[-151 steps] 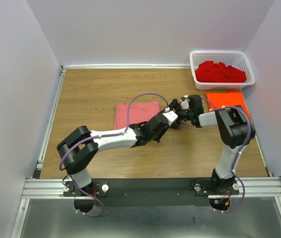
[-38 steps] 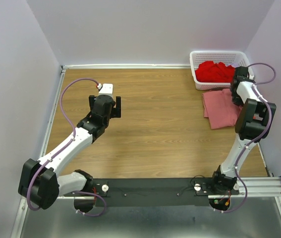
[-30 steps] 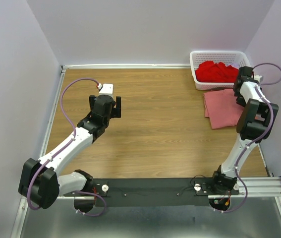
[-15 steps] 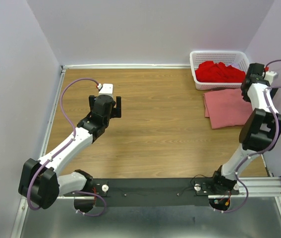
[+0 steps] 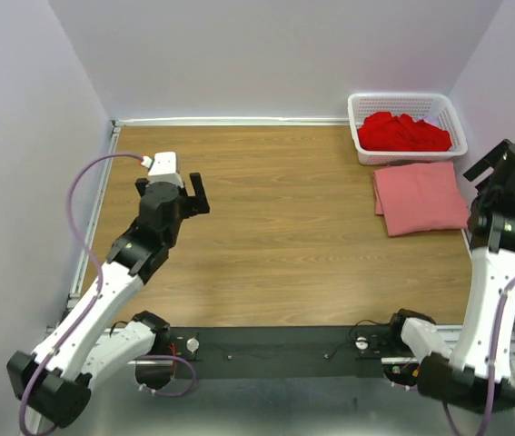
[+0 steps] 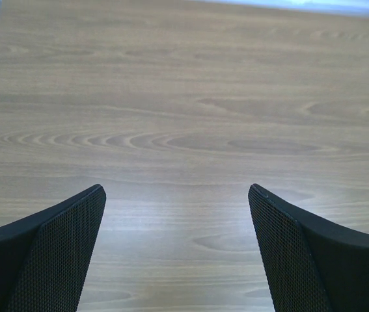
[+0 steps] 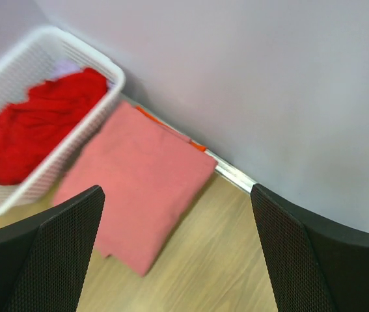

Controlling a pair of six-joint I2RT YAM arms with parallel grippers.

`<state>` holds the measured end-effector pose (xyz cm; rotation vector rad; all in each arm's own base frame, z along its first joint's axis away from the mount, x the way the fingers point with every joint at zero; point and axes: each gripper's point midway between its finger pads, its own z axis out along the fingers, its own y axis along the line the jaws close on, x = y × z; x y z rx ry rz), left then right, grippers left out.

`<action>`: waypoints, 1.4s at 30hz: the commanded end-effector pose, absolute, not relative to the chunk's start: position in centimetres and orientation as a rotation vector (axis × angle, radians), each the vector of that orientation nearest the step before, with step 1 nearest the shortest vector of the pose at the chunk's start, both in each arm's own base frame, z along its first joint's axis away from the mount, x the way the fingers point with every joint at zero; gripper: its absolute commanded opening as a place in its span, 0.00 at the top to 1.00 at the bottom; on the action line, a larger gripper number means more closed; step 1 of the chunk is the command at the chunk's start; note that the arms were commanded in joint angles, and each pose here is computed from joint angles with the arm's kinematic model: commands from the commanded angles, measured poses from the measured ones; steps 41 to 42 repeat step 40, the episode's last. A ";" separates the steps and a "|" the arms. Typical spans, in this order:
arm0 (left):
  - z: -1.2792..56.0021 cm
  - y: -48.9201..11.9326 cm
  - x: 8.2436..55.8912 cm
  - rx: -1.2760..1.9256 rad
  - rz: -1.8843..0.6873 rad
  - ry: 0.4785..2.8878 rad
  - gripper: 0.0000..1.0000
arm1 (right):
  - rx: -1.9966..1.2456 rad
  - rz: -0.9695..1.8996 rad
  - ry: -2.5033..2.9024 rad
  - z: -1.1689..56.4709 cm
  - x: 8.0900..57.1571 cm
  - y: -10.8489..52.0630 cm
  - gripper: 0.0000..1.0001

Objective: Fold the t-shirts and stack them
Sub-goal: Reset both grippers

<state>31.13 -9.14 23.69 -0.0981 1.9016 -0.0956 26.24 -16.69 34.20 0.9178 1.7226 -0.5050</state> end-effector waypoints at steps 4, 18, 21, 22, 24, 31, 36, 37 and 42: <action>32.3 -4.8 27.0 -0.297 -0.107 1.718 0.01 | 0.861 -0.302 1.634 36.2 22.1 -11.9 0.00; 33.2 1.6 19.9 -0.572 -0.193 1.402 0.01 | 0.567 -0.103 1.528 36.3 14.4 -5.9 0.00; 32.5 1.8 19.4 -0.594 -0.212 1.384 0.01 | 0.510 -0.051 1.531 35.7 13.9 -4.8 0.00; 32.1 1.9 19.4 -0.606 -0.217 1.382 0.01 | 0.483 -0.038 1.523 36.0 13.6 -4.5 0.00; 31.7 2.1 19.4 -0.623 -0.212 1.381 0.01 | 0.478 -0.035 1.522 35.7 13.6 -4.5 0.00; 30.5 2.5 19.1 -0.664 -0.225 1.356 0.01 | 0.457 -0.010 1.509 35.5 13.1 -4.3 0.00; 30.7 2.9 18.4 -0.691 -0.258 1.319 0.01 | 0.421 0.026 1.516 35.4 13.2 -3.8 0.00; 30.6 3.0 18.3 -0.693 -0.254 1.320 0.01 | 0.404 0.037 1.520 35.4 13.2 -3.5 0.00; 30.5 3.2 18.3 -0.698 -0.238 1.319 0.01 | 0.397 0.045 1.526 35.3 13.3 -3.4 0.00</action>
